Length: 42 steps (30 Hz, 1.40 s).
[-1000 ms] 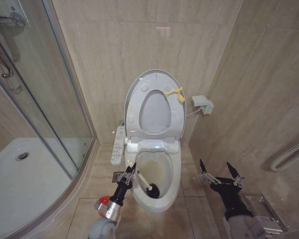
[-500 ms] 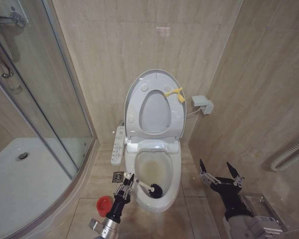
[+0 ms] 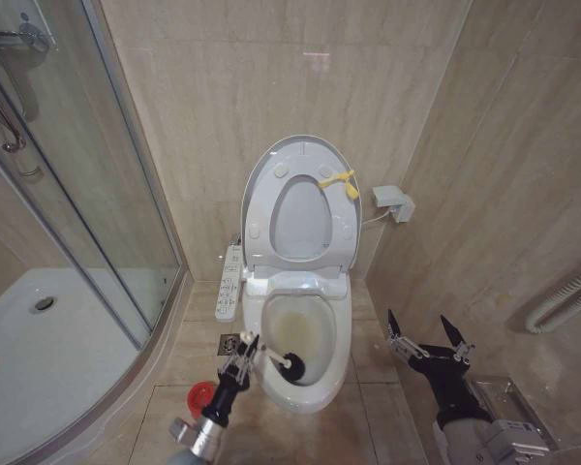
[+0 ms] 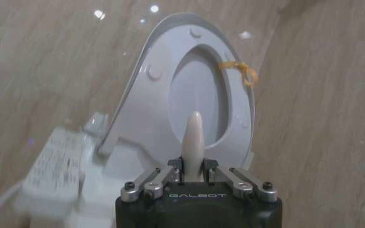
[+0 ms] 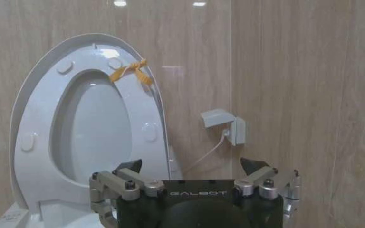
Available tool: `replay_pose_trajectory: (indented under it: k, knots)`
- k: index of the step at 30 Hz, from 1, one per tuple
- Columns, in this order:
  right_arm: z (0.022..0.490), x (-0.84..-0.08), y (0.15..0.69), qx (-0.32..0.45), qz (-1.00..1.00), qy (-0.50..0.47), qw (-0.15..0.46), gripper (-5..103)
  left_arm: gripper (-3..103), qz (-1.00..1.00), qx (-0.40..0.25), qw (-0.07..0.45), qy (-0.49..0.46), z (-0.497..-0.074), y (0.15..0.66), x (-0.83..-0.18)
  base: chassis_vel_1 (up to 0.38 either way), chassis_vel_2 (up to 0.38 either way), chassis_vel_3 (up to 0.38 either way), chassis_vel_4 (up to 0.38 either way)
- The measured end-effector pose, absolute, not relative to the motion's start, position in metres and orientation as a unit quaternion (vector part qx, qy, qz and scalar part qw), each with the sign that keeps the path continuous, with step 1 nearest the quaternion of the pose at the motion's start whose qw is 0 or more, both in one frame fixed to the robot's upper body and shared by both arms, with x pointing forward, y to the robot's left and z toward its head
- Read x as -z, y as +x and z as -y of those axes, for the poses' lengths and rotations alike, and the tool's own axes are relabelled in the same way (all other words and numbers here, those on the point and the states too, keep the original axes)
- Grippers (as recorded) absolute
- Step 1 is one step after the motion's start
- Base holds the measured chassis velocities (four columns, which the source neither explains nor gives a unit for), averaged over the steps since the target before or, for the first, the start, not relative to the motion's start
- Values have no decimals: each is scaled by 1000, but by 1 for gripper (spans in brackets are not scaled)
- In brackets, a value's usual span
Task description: Open the toilet lid, clean the toilet bowl with a toilet brush, close the toilet lid, and flush.
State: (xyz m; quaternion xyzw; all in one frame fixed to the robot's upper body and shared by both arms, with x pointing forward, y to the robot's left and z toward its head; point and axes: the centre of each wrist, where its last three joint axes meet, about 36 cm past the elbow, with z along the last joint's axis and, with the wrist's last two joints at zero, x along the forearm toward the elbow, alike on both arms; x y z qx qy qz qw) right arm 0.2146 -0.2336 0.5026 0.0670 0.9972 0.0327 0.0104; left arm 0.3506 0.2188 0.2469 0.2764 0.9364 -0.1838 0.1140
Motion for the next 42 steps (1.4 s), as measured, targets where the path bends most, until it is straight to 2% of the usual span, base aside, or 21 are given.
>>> replay_pose_trajectory:
  k: [12, 24, 34, 42]
  knots:
    - [234, -503, 215, -33, -997, 67, 10, 100, 20, -924, 117, 152, 330, -258, 378, -284, 0, 0, 0, 0]
    - [234, -503, 215, -33, -997, 67, 10, 100, 20, -907, 93, 196, 361, -279, 388, -335, 0, 0, 0, 0]
    - [234, -503, 215, -33, -997, 67, 10, 100, 20, -893, 122, 237, 362, -280, 369, -395, 0, 0, 0, 0]
    - [234, -503, 215, -33, -997, 67, 10, 100, 20, -907, 128, 250, 314, -300, 323, -433, 0, 0, 0, 0]
